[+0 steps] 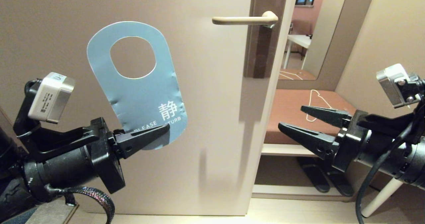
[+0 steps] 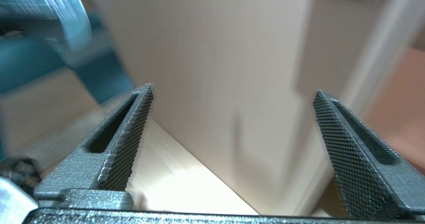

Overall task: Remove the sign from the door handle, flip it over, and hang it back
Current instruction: Hang the sign back with the other side facing out

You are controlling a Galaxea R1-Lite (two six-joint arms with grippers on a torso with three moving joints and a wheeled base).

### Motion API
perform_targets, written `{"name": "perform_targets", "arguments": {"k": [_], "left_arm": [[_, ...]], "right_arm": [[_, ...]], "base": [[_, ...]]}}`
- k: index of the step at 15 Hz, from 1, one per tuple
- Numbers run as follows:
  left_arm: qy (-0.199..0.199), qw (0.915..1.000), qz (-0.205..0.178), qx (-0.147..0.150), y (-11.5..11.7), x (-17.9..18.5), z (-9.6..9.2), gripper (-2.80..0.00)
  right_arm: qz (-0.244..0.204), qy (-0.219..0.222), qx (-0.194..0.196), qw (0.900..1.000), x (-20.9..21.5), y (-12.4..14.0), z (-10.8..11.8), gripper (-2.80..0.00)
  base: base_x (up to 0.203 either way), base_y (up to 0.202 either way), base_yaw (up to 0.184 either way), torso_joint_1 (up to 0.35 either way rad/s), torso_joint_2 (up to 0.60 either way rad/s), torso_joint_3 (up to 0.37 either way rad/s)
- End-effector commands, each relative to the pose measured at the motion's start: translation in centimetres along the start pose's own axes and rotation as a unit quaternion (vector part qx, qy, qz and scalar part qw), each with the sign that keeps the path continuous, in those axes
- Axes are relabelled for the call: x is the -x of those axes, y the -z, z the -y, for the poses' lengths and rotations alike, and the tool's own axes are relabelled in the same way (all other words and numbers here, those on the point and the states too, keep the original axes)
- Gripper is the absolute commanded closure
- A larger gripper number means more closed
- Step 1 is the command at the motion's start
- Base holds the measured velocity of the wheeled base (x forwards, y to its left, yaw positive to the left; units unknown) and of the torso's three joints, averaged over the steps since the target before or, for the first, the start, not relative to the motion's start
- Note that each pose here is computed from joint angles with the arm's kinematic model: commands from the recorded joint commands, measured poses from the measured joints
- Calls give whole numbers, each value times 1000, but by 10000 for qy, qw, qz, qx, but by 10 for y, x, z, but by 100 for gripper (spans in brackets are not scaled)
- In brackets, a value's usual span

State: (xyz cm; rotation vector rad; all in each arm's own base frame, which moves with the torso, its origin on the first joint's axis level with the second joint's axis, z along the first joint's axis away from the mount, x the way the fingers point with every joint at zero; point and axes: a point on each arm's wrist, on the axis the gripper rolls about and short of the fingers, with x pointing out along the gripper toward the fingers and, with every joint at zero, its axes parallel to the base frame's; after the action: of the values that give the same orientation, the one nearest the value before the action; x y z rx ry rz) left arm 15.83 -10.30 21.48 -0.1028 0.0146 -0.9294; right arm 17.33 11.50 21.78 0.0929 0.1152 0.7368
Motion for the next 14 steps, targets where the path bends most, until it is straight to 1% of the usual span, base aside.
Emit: {"name": "perform_targets", "arguments": {"k": [1, 2, 4, 6, 8, 10, 11, 13, 14], "left_arm": [[-283, 9995, -77, -96, 4, -1, -12, 0], [-435, 9988, -112, -173, 5, 0, -18, 0], [-614, 9978, -193, -181, 11, 4, -22, 0], [-838, 9959, -321, -122, 19, 9, -24, 0], [-1078, 9934, -367, -99, 24, 11, -25, 0], [-1268, 9912, -382, -88, 25, 12, -27, 0], [-1327, 9903, -416, -70, 27, 13, -29, 0], [-1466, 9878, -526, -19, 33, 18, -32, 0], [-1510, 9871, -536, -13, 35, 21, -33, 0]], "right_arm": [[-153, 172, 44, 9997, 4, 10, 7, -25], [-198, 294, 75, 9993, 6, 13, 12, 0], [-168, 746, 66, 9970, 9, 13, 22, 0], [-99, 1426, 47, 9897, 12, 11, 37, 0], [-27, 2124, 42, 9772, 20, 10, 54, 0], [107, 2773, 82, 9607, 33, 6, 66, 0], [211, 2965, 97, 9548, 42, 4, 68, 0], [242, 3405, 64, 9399, 65, 12, 72, 0], [200, 3498, 45, 9366, 75, 20, 70, 0]], "base": [[0, 0, 0, 0, 0, 0], [0, 0, 0, 0, 0, 0], [0, 0, 0, 0, 0, 0], [0, 0, 0, 0, 0, 0], [0, 0, 0, 0, 0, 0], [0, 0, 0, 0, 0, 0], [0, 0, 0, 0, 0, 0], [0, 0, 0, 0, 0, 0], [0, 0, 0, 0, 0, 0]]}}
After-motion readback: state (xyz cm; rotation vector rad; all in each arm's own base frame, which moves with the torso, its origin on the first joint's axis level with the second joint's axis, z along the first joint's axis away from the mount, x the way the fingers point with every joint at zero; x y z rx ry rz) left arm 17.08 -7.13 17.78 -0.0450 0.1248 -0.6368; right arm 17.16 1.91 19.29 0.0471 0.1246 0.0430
